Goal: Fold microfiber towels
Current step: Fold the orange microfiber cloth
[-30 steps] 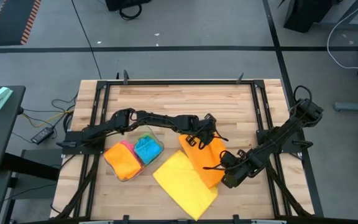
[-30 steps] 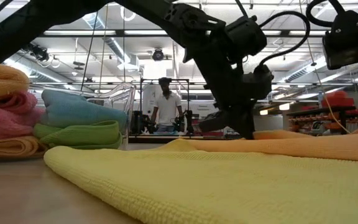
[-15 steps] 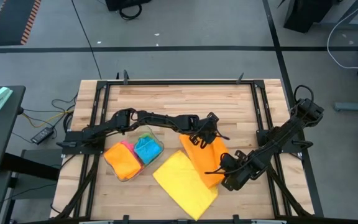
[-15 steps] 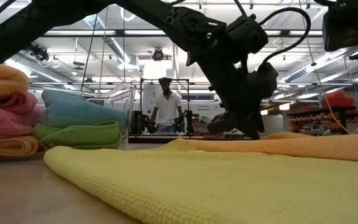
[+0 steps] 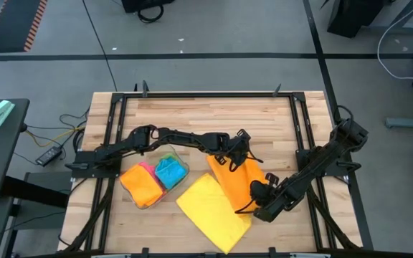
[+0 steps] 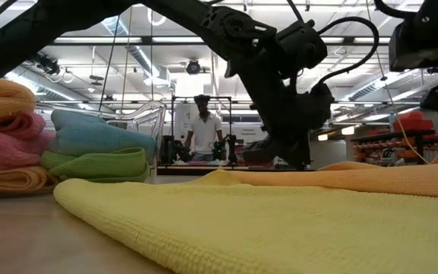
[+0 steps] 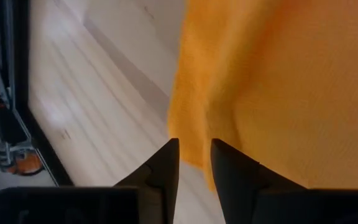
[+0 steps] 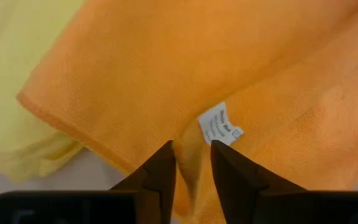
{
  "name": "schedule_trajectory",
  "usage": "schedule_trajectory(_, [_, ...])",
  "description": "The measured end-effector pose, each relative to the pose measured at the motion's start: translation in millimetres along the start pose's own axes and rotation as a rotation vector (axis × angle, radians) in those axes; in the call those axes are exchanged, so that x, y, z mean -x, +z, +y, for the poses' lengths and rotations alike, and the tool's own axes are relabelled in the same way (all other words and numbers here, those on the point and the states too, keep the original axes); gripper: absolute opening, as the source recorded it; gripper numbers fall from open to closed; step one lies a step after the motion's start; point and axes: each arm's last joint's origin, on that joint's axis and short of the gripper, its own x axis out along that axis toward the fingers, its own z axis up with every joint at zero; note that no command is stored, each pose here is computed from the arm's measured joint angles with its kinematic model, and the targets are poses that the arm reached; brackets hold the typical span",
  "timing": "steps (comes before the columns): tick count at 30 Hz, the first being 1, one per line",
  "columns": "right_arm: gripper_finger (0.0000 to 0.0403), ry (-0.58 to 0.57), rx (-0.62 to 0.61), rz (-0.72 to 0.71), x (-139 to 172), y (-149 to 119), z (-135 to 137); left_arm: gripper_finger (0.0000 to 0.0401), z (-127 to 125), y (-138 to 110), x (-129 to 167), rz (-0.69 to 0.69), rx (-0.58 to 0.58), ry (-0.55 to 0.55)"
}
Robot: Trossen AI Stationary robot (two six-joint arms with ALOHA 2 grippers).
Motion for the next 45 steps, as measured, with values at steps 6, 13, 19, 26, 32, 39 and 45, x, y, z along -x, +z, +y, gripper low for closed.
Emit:
schedule_trajectory(6, [0.0029, -0.007, 0.004, -0.016, 3, 0, -1, 0.0099, 1, -7, 6, 0.025, -0.084, -0.049])
schedule_trajectory(13, [0.0007, -0.001, -0.003, -0.016, 6, 0, -2, 0.0113, -1, -17, 4, 0.031, -0.118, -0.124])
schedule_trajectory(19, [0.0008, 0.003, -0.015, -0.021, 6, 1, -1, 0.0105, 1, -22, 2, 0.025, -0.165, -0.134])
schedule_trajectory(26, [0.0008, 0.007, -0.020, -0.032, 6, 1, -1, 0.0099, 4, -21, 1, 0.009, -0.163, -0.107])
schedule_trajectory(32, [0.0008, 0.010, -0.025, -0.034, 6, 2, 0, 0.0091, 5, -22, 0, -0.010, -0.167, -0.115])
schedule_trajectory(39, [0.0008, 0.015, -0.028, -0.037, 6, 2, 0, 0.0070, 2, -23, -6, -0.018, -0.165, -0.119])
schedule_trajectory(45, [0.0008, 0.020, -0.030, -0.046, 6, 2, 1, 0.0040, -5, -18, -13, 0.016, -0.178, -0.101])
